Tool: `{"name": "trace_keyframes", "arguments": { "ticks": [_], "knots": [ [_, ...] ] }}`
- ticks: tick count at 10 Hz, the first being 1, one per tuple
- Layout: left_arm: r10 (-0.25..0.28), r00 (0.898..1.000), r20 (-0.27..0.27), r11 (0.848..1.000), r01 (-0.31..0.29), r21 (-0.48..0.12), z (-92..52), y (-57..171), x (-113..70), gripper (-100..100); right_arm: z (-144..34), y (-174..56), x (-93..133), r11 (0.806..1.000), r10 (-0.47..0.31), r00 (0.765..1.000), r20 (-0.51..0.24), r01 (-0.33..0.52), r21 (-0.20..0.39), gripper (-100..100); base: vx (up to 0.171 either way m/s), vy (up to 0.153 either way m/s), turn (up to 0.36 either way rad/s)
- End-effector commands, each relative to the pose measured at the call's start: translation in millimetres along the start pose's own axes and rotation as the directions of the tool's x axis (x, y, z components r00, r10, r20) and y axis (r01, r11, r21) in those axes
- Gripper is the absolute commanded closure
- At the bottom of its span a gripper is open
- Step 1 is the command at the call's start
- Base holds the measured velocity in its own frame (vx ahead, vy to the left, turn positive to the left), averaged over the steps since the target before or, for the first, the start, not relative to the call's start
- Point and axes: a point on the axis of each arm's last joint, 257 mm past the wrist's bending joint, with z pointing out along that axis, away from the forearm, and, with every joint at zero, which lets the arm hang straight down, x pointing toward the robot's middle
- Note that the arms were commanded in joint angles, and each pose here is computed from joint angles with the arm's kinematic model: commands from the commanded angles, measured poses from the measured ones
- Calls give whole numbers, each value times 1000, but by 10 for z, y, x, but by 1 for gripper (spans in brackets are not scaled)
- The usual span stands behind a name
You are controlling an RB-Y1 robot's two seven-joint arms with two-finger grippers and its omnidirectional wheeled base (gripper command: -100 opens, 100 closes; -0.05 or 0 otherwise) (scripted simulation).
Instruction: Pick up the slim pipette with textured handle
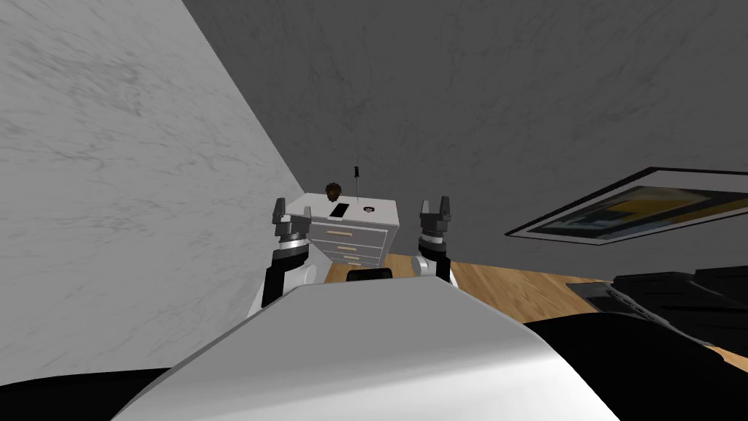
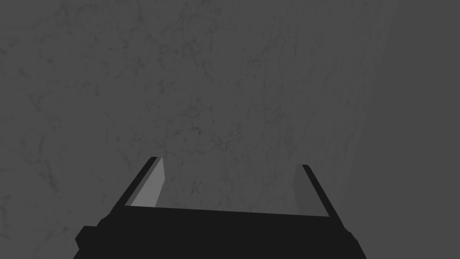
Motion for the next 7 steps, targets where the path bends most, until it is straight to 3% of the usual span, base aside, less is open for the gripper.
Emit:
{"name": "trace_keyframes", "arguments": {
  "ticks": [1,7],
  "knots": [
    [-3,1000,-13,1000,3,14,46,-6,-13,-100,0,0,0,1000,0,1000,0,0,0,0,-89,-40,-71],
    [-49,999,4,993,48,107,324,-64,-221,-100,1,0,1,1000,0,1000,0,0,0,0,-166,-132,-95]
  ]
}}
